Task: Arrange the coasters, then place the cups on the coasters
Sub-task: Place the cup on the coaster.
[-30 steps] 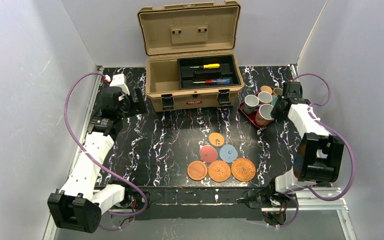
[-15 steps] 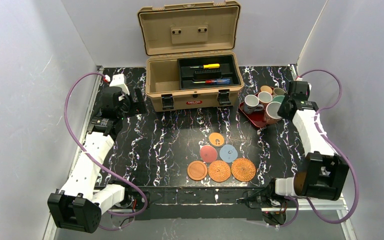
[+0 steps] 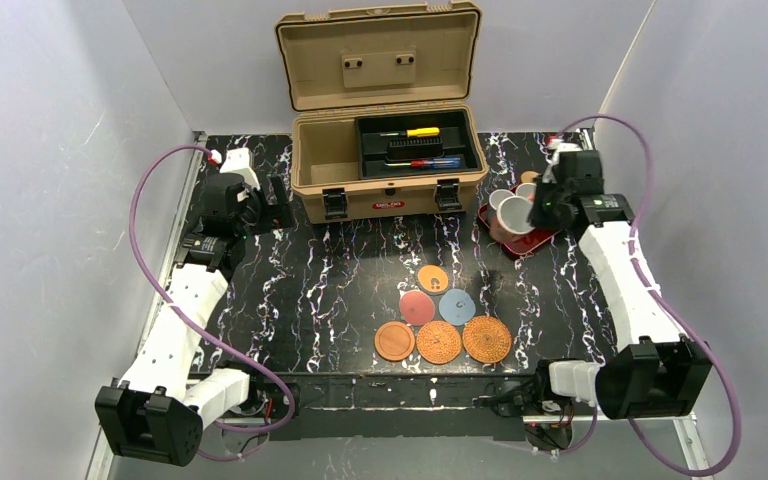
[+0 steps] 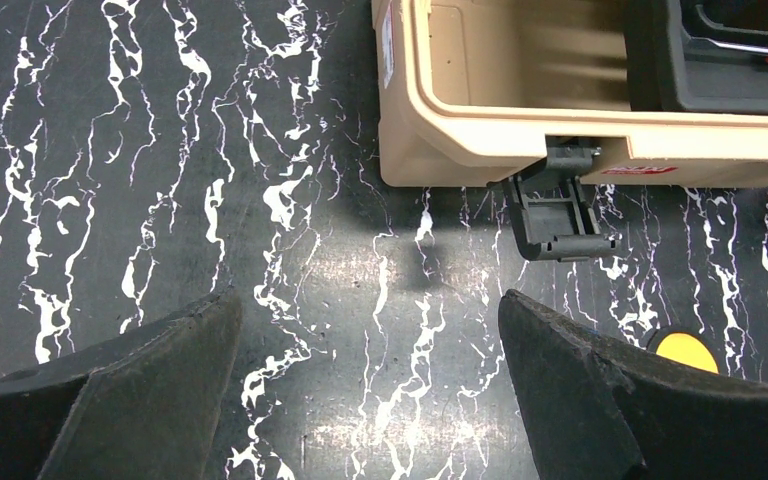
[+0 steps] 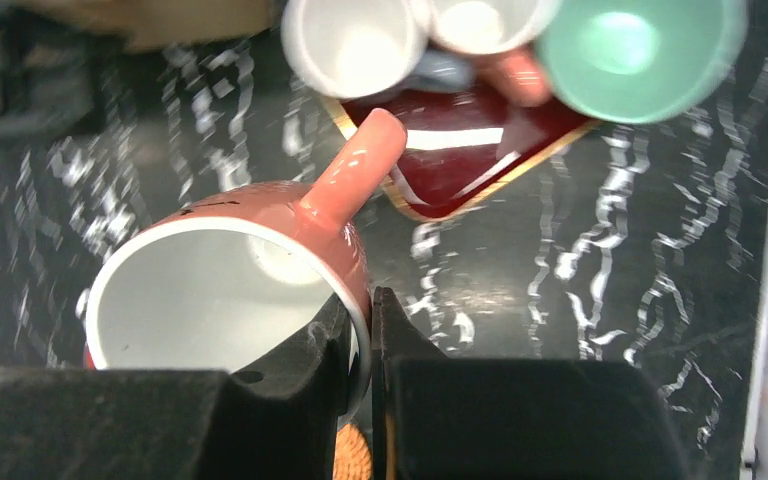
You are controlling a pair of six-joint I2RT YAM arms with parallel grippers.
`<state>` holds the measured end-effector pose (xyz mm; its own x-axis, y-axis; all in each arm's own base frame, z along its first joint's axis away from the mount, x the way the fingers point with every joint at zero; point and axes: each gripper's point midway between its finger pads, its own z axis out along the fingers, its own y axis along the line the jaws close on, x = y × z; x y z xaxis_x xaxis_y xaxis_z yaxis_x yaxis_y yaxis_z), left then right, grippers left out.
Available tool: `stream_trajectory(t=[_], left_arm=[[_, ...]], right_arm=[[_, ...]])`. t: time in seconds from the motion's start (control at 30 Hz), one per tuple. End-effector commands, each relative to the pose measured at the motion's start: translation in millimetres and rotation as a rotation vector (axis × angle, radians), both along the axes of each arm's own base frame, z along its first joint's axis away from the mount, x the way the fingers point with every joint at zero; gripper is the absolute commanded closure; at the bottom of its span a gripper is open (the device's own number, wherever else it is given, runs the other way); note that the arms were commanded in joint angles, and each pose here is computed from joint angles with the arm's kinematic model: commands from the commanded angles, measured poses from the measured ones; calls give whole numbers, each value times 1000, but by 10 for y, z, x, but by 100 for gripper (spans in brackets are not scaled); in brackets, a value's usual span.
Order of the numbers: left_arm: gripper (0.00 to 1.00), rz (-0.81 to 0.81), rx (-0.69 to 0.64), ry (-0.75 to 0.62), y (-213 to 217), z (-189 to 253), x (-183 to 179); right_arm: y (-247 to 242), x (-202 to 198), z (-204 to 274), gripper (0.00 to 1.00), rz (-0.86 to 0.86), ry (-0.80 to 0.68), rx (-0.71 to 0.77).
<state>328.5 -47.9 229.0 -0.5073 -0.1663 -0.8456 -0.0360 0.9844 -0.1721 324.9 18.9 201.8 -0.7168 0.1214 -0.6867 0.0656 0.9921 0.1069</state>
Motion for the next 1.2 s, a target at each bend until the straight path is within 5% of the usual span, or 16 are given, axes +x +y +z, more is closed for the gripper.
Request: stream_trajectory(t=[0.0, 0.5, 1.17], left_arm=[[2, -32, -7, 11, -63, -18, -32], [2, -45, -4, 10, -89, -37, -33], [2, -57, -9, 0, -118, -22, -35]], right_arm=[[614, -190, 222, 99, 284, -20, -6], [1704, -637, -176, 99, 830, -18, 8], [1941, -297, -504, 99, 1034, -17, -96]])
